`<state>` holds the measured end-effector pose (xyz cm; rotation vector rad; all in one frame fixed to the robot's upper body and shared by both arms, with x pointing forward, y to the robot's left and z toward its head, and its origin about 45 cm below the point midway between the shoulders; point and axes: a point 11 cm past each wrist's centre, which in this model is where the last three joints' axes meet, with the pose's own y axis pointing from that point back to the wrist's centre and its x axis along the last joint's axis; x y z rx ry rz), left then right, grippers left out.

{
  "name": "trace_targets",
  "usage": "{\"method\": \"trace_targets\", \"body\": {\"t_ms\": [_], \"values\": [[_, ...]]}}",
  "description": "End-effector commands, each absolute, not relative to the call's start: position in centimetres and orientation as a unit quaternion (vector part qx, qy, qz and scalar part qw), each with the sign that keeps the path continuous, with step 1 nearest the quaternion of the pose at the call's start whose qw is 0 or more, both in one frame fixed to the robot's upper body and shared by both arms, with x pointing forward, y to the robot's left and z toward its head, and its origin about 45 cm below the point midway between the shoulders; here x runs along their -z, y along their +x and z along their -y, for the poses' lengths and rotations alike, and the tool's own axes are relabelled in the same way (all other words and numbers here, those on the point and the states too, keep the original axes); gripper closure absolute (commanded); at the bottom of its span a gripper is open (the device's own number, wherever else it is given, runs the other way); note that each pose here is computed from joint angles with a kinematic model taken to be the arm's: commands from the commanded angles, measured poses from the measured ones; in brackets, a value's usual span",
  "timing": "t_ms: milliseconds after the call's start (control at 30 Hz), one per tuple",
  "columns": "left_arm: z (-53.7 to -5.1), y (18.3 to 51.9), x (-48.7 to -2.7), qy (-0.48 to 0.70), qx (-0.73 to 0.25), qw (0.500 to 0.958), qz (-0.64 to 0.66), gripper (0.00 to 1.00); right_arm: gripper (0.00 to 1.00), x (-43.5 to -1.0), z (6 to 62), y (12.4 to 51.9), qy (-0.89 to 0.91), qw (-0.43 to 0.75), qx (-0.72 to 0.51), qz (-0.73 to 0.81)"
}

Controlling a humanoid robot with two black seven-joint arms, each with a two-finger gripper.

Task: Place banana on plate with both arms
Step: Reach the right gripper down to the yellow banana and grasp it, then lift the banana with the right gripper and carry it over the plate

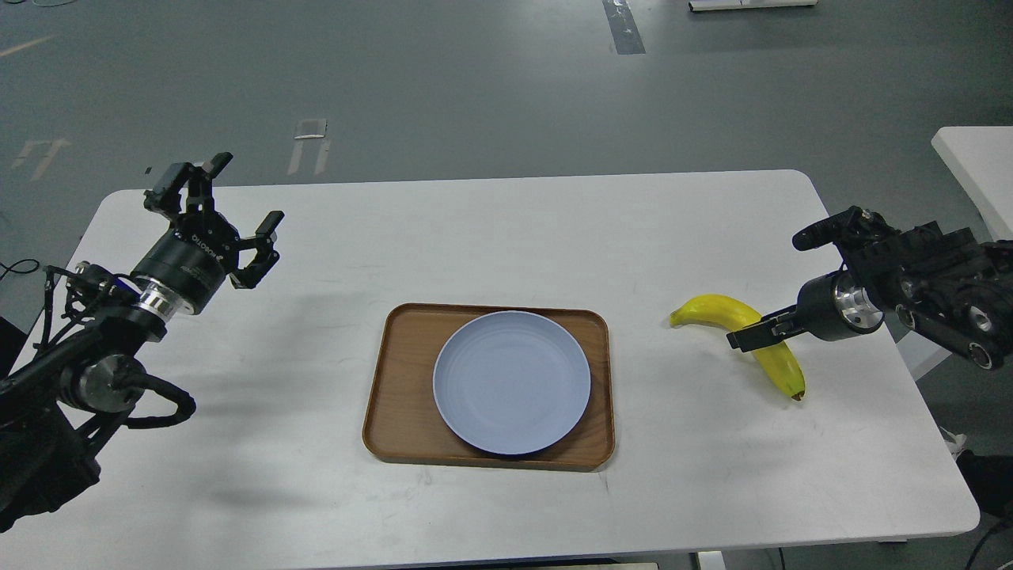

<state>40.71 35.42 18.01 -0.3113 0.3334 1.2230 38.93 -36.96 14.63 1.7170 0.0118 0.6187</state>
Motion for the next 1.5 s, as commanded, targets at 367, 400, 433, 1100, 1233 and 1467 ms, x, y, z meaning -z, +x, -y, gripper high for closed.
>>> {"method": "trace_targets", "body": {"t_ms": [367, 400, 433, 1100, 1233, 1467], "values": [[-35.8, 40.7, -18.2, -0.143, -0.571, 0.794, -0.152, 0.02, 1.00, -15.0, 37.7, 38.9, 0.733, 0.620, -0.280, -0.013], [-35.7, 40.7, -18.1, -0.143, -0.570, 0.794, -0.153, 0.02, 1.00, -15.6, 37.6, 39.3, 0.732, 0.619, -0.286, -0.009], [-35.7, 40.7, -18.2, -0.144, -0.570, 0.795, -0.152, 0.02, 1.00, -16.0, 37.5, 39.5, 0.731, 0.618, -0.290, -0.008], [-35.1, 41.0, -18.4, -0.149, -0.566, 0.796, -0.153, 0.02, 0.99, -20.8, 18.5, 42.5, 0.762, 0.506, -0.391, -0.106], [-35.1, 41.0, -18.4, -0.149, -0.566, 0.796, -0.153, 0.02, 0.99, -18.6, 14.5, 41.4, 0.761, 0.495, -0.393, -0.145], [-35.3, 41.0, -18.5, -0.149, -0.567, 0.796, -0.151, 0.02, 0.98, -17.1, 10.5, 39.7, 0.777, 0.471, -0.383, -0.168]]}}
